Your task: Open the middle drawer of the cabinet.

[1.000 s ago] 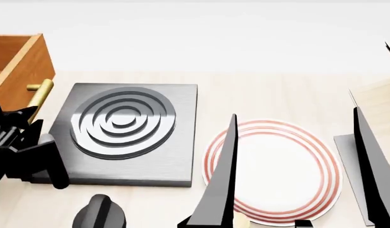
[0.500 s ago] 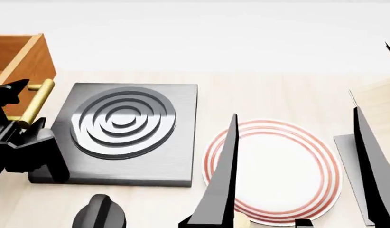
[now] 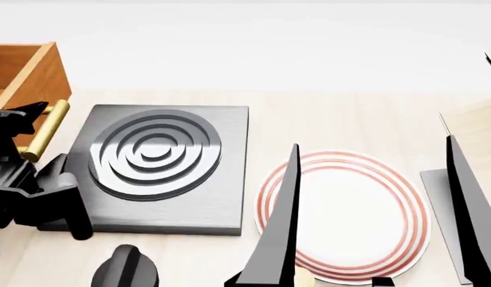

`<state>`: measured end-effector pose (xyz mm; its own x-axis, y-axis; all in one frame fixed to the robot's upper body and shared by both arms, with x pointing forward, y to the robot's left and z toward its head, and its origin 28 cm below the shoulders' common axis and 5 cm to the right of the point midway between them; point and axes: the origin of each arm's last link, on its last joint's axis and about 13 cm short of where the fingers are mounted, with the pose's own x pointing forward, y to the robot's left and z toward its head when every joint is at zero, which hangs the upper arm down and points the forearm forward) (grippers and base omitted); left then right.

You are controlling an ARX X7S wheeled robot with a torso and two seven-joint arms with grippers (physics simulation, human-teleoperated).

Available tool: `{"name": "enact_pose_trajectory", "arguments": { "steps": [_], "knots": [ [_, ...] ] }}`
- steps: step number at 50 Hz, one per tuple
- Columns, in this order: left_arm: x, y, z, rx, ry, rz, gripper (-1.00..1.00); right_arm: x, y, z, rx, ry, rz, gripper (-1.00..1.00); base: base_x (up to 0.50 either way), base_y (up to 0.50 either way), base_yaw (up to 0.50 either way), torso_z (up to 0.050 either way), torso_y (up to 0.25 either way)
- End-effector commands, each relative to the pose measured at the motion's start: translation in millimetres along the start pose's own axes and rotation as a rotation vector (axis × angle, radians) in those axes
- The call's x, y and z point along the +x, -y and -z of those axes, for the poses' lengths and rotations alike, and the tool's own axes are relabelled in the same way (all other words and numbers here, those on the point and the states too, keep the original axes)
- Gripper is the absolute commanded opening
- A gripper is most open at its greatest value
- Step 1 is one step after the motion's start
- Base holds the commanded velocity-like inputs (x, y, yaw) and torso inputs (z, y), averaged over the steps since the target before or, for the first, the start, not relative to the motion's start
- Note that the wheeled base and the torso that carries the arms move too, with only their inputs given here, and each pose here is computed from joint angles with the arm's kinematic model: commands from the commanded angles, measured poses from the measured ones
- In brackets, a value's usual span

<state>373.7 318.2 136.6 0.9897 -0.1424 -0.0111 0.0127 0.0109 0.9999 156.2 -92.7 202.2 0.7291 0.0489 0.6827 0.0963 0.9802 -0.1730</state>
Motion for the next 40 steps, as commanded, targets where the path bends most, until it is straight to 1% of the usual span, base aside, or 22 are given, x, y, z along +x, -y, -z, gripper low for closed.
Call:
{"name": "enact_pose_trajectory", "arguments": {
  "steps": [1,4,6,11,15,19,21,24,33,35,37,38,40],
  "knots": [
    [-3,16.9,-3,0.012,0.017,0.052,1.0,-1,0.0,0,0.0,0.003,0.001,1.0,0.0,0.0,0.0,0.0,0.0],
    [-5,25.4,-2,0.009,0.011,0.076,1.0,-1,0.0,0,-0.001,0.003,0.001,1.0,0.0,0.0,0.0,0.0,0.0],
    [-5,26.1,-2,0.008,0.011,0.076,1.0,-1,-0.1,0,-0.001,0.002,0.001,1.0,0.0,0.0,0.0,0.0,0.0],
    [-3,17.1,-4,-0.02,0.015,0.006,1.0,-1,-0.5,1,0.001,-0.002,-0.003,1.0,0.0,0.0,0.0,0.0,0.0],
    [-2,2.5,-8,-0.062,0.036,-0.096,1.0,-1,-0.5,2,0.002,-0.003,-0.002,1.0,0.0,0.0,0.0,0.0,0.0],
    [-6,-7.5,-13,-0.091,0.061,-0.148,1.0,-1,-0.6,2,0.003,-0.004,-0.001,1.0,0.0,0.0,0.0,0.0,0.0],
    [-8,-16.2,-16,-0.105,0.075,-0.185,1.0,-1,-0.7,2,0.003,-0.004,-0.002,1.0,0.0,0.0,0.0,0.0,0.0],
    [-13,-24.8,-20,-0.134,0.088,-0.211,1.0,-1,-0.5,2,0.004,-0.004,-0.001,1.0,0.0,0.0,0.0,0.0,0.0],
    [-25,-53.7,-31,-0.259,0.129,-0.297,1.0,0,-0.6,2,0.006,-0.004,0.0,1.0,0.0,0.0,0.0,0.0,0.0],
    [-27,-58.5,-33,-0.273,0.133,-0.3,1.0,1,-0.8,2,0.006,-0.004,-0.001,1.0,0.0,0.0,0.0,0.0,0.0],
    [-28,-65.6,-34,-0.311,0.13,-0.311,1.0,1,-0.8,2,0.006,-0.003,-0.001,1.0,0.0,0.0,0.0,0.0,0.0],
    [-29,-66.9,-34,-0.314,0.128,-0.309,1.0,1,-0.7,2,0.006,-0.003,-0.001,1.0,0.0,0.0,0.0,0.0,0.0],
    [-31,-70.5,-35,-0.353,0.125,-0.3,1.0,1,-0.6,2,0.006,-0.002,-0.001,1.0,0.0,0.0,0.0,0.0,0.0]
  ]
}}
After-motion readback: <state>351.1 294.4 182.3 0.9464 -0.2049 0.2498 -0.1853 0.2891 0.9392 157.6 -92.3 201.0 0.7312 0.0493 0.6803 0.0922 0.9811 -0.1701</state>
